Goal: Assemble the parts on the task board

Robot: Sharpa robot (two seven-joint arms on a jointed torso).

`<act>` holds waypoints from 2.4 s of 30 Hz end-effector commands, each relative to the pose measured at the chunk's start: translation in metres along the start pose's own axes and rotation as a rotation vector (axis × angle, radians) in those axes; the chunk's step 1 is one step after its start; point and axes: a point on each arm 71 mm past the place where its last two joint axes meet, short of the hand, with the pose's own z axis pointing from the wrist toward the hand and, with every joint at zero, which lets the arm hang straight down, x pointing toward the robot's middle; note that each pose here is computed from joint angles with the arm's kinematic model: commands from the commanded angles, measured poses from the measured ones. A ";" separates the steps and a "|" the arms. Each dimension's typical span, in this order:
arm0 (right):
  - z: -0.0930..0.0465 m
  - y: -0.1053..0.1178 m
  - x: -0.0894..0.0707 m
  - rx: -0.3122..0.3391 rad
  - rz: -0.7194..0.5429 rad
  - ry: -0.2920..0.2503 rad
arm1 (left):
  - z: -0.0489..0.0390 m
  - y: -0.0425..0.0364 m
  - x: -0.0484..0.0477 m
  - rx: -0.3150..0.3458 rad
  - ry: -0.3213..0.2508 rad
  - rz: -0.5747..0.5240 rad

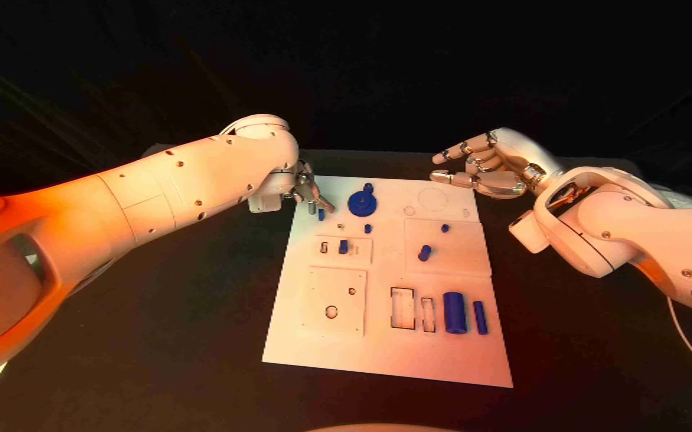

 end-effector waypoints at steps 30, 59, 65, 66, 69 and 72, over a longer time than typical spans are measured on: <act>0.001 0.000 0.003 -0.007 0.000 0.018 | 0.0020 -0.0026 0.0016 0.033 0.003 -0.063; 0.001 -0.004 0.004 0.002 0.005 0.020 | -0.0365 0.0111 0.0340 0.145 -0.104 -0.141; 0.001 -0.005 0.004 0.003 0.006 0.020 | -0.0374 0.0138 0.0495 0.156 -0.115 -0.139; 0.001 -0.005 0.004 0.003 0.006 0.020 | -0.0375 0.0137 0.0510 0.157 -0.115 -0.138; 0.001 -0.005 0.004 0.003 0.007 0.021 | -0.0382 0.0130 0.0557 0.162 -0.112 -0.136; 0.001 -0.005 0.005 0.003 0.008 0.022 | -0.0390 0.0121 0.0593 0.164 -0.101 -0.126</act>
